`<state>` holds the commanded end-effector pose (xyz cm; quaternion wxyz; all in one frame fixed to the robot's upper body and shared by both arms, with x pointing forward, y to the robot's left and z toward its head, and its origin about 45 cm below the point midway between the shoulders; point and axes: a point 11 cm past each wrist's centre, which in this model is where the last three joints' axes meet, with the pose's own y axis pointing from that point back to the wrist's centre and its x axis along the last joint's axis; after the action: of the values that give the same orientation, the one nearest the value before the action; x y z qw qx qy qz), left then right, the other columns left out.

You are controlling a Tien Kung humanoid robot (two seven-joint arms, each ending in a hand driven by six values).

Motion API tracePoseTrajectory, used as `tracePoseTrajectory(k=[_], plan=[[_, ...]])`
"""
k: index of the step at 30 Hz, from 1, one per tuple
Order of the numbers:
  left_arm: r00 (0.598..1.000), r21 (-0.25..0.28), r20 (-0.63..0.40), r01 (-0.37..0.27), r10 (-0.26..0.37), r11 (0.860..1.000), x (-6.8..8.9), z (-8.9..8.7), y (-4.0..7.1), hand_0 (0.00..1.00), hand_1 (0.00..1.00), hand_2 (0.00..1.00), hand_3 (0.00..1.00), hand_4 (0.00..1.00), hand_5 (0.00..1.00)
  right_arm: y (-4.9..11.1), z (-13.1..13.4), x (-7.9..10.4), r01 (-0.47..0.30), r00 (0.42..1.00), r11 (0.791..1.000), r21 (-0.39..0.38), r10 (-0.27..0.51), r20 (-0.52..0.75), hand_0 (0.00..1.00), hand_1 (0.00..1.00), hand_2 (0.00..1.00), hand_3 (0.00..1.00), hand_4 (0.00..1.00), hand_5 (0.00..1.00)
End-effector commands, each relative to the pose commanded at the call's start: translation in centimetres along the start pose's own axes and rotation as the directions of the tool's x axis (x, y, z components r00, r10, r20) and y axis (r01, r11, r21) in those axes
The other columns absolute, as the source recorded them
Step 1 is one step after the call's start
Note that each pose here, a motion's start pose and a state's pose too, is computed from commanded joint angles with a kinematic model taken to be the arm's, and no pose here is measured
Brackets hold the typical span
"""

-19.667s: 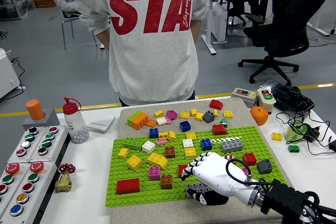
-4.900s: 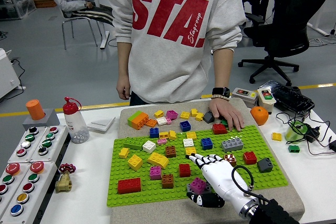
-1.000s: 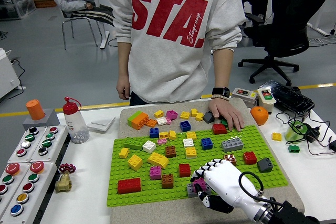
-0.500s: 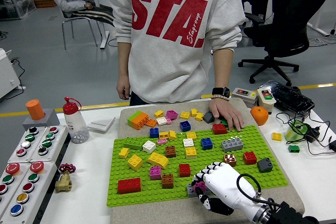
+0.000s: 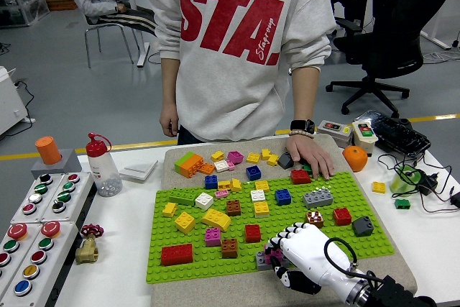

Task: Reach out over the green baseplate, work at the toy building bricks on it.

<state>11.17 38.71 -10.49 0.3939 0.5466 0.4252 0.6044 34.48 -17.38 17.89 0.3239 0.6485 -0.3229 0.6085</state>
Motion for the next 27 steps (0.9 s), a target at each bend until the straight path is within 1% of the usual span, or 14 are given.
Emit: tracePoseTrajectory(k=[13,27], plan=[[1.0,0.0,0.002,0.001,-0.001,1.0,-0.1,0.0,0.0,0.662,0.616,0.623,0.459,0.371,0.998,0.2,-0.1,-0.5,0.017,1.0,1.0,-0.002,-0.017,-0.007,0.608,0.627,0.603,0.593,0.301,0.397],[1.0,0.014,0.017,0.004,-0.005,1.0,-0.2,-0.5,-0.1,0.662,0.616,0.625,0.465,0.372,0.998,0.3,-0.6,-1.7,0.052,0.999,0.999,0.003,-0.052,-0.009,0.607,0.627,0.603,0.593,0.31,0.387]])
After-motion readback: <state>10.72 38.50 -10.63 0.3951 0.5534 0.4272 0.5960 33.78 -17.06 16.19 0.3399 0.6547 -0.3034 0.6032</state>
